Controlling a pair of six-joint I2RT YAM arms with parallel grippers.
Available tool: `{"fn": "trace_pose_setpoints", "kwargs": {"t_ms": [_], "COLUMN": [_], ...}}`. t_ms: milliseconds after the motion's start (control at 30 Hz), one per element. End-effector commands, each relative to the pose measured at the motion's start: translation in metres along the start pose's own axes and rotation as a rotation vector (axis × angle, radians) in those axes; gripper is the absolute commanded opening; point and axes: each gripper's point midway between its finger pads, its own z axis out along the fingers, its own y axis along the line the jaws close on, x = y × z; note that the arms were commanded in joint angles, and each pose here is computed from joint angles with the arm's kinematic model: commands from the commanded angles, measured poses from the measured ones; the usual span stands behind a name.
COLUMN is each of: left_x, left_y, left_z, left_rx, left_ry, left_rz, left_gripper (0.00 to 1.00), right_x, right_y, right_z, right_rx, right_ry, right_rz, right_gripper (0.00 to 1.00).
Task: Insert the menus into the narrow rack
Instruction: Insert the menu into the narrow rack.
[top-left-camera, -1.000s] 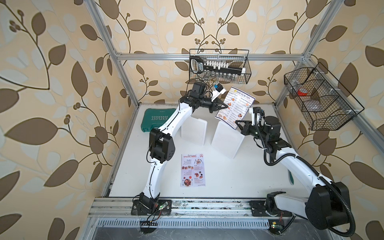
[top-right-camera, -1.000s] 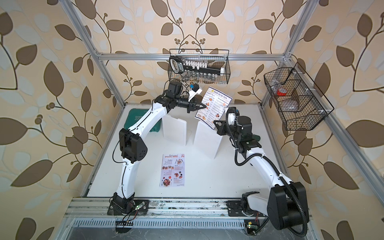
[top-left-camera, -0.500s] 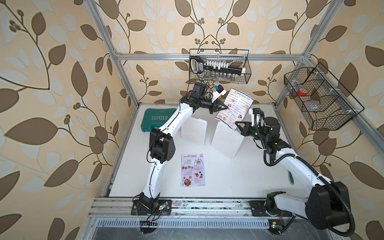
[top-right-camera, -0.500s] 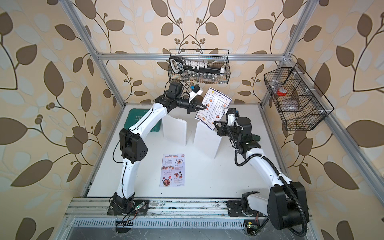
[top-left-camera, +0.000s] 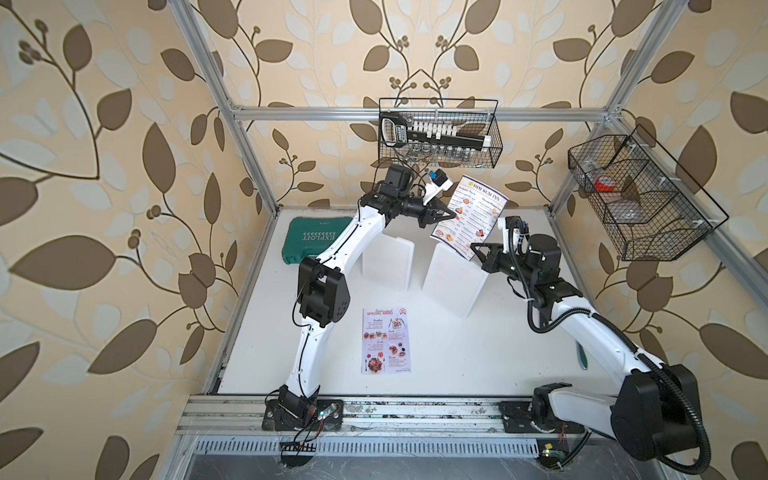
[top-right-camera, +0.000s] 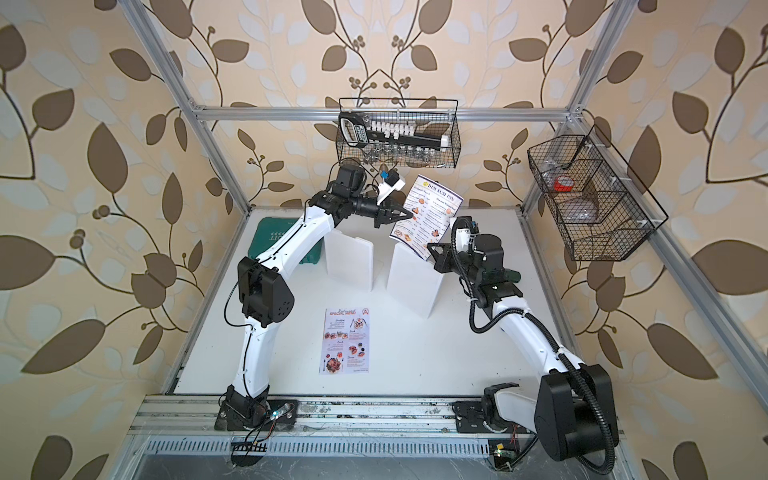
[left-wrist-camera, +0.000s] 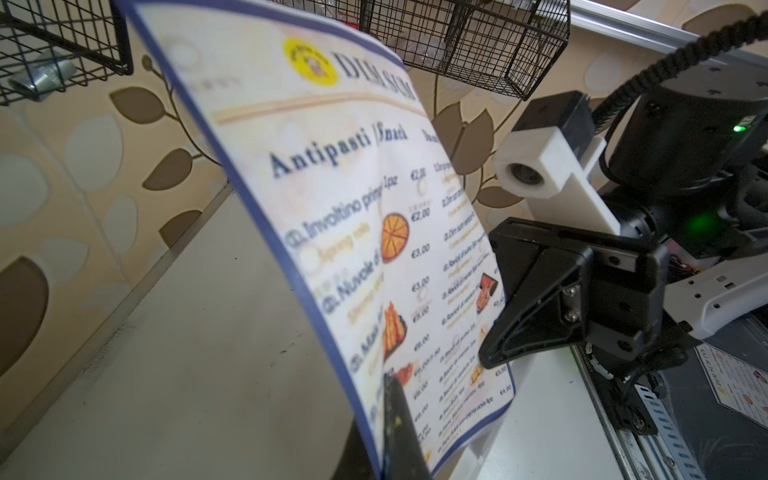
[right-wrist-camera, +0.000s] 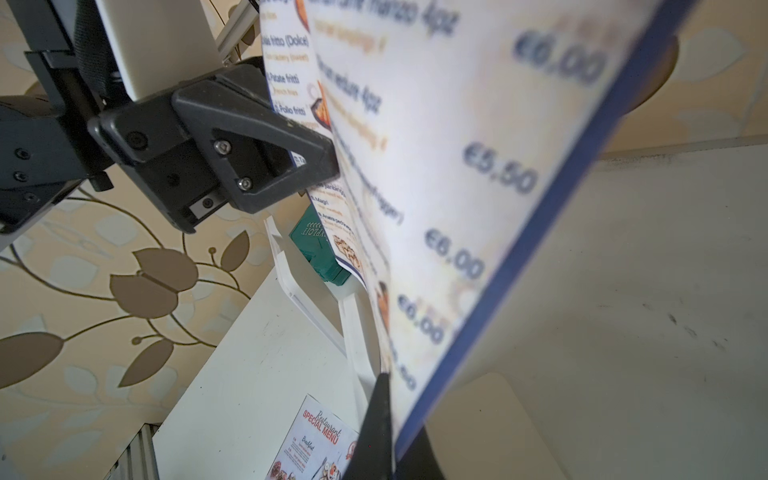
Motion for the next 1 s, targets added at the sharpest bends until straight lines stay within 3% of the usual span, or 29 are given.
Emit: {"fn": "trace_pose_setpoints", "kwargs": {"t_ms": [0, 967], "left_x": [-0.056, -0.053], "left_y": [-0.015, -0.025], "left_z": [-0.036, -0.035], "left_rx": [-0.069, -0.012], "left_ry": [-0.086, -0.086], "left_rz": [0.155, 0.151], "left_gripper": [0.0, 0.0], "right_x": [0.025, 0.034], "right_y": [-0.004, -0.011], "right_z": [-0.004, -0.009], "right_rx": [0.009, 0.041], "right_ry": [0.071, 0.084], "right_rz": [0.017, -0.001], "right_gripper": [0.01, 0.0]}}
